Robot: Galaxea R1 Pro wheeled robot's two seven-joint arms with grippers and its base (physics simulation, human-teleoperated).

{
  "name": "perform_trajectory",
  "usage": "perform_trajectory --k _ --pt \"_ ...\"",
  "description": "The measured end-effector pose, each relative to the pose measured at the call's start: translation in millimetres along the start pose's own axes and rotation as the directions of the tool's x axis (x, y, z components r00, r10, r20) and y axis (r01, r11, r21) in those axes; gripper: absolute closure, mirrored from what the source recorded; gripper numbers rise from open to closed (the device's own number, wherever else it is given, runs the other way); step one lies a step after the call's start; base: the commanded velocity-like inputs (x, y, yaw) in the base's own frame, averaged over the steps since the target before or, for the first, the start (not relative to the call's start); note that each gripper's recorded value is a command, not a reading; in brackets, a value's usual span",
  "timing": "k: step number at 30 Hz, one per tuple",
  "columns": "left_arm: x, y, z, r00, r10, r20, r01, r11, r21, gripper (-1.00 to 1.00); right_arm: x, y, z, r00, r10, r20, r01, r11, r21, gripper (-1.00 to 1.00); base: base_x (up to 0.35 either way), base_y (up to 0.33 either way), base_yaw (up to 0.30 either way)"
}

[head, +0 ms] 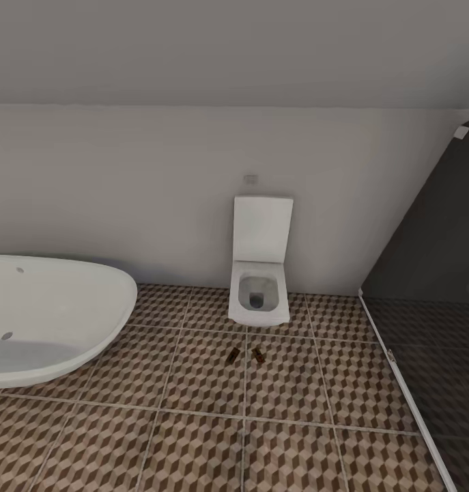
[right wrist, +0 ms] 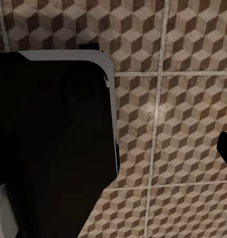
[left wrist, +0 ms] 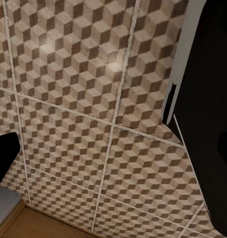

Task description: Take the four mousetraps from the cabinet in the bathroom and place them on the bathroom floor. Make sure all four end up on the same floor surface, and ensure that at least two of them are either under or directly next to the same bathroom sink.

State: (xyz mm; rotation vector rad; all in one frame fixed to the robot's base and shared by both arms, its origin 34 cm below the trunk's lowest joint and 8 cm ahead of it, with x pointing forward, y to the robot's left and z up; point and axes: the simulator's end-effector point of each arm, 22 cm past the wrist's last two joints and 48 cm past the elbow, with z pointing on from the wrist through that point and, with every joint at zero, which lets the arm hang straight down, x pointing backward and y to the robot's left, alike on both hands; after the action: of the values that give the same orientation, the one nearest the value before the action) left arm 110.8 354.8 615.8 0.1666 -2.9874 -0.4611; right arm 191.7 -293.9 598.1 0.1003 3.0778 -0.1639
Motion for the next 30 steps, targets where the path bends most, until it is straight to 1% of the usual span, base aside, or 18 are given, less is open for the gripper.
perform_trajectory --k 30 --pt "0.0 0.0 0.0 1.000 0.000 0.000 0.000 1.000 0.000 -1.00 -0.4 0.2 0.0 1.000 0.000 0.001 0.000 1.000 0.000 -1.00 0.000 0.000 0.000"
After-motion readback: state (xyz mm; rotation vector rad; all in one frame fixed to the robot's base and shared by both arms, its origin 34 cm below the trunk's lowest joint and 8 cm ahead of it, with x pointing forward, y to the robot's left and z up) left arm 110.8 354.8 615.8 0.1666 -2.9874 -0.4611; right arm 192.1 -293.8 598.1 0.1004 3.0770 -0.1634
